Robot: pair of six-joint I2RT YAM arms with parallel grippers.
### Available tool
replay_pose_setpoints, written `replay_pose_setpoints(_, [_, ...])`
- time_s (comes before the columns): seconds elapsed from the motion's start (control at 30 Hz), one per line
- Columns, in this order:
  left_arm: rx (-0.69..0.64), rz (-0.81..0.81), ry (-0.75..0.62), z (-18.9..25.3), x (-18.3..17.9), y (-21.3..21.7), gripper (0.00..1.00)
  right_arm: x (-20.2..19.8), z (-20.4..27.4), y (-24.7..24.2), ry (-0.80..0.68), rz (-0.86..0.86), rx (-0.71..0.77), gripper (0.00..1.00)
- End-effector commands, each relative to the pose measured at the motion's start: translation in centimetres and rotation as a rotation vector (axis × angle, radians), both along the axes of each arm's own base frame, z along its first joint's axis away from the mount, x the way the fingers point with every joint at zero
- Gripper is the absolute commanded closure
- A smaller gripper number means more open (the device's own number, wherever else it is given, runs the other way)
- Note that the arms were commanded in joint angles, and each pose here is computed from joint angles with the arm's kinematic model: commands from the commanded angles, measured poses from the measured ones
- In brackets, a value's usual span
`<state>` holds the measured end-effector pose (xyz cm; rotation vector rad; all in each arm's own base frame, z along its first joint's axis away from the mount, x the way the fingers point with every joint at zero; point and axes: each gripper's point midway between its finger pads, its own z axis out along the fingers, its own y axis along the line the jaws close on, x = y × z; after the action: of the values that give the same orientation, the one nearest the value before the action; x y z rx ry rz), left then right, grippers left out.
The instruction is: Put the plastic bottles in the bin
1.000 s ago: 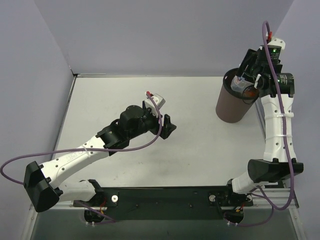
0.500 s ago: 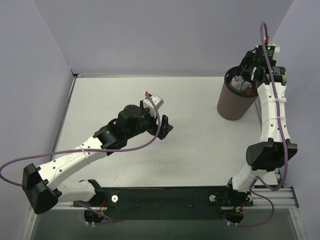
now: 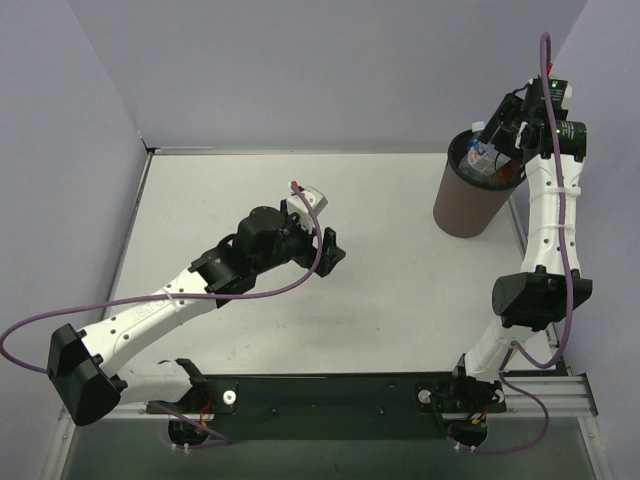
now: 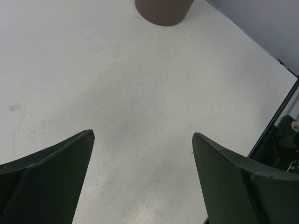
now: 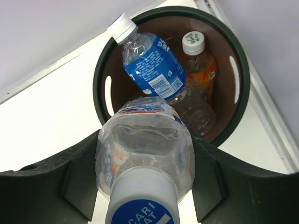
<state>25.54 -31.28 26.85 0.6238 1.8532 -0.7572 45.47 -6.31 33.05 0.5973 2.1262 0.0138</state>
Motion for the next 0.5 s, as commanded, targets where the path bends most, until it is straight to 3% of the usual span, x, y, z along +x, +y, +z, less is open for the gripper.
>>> replay_pose_setpoints(0.0, [-0.071, -0.016, -0.046, 2.7, 0.6, -0.9, 0.03, -1.7, -0.8, -0.8, 0.122, -0.001, -0.094, 0.6])
replay_pose_setpoints(0.1, [-0.077, -0.021, -0.035, 2.6, 0.6, -1.2, 0.03, -2.0, -3.7, -1.7, 0.219, -0.011, -0.115, 0.57])
replay_pose_setpoints(0.27, [-0.083, -0.037, -0.024, 2.6, 0.4, -1.6, 0.02, -2.0, -11.2, -1.9, 0.402, 0.017, -0.015, 0.55])
replay_pose_setpoints(0.37, [-0.079, -0.04, -0.02, 2.5, 0.5, -1.8, 0.03, -1.5, -12.8, -2.2, 0.441, 0.015, -0.006, 0.47])
replay_pose_setpoints(0.47, [-0.077, -0.037, -0.022, 2.7, 0.6, -1.7, 0.03, -1.7, -11.1, -2.2, 0.397, 0.017, -0.017, 0.21])
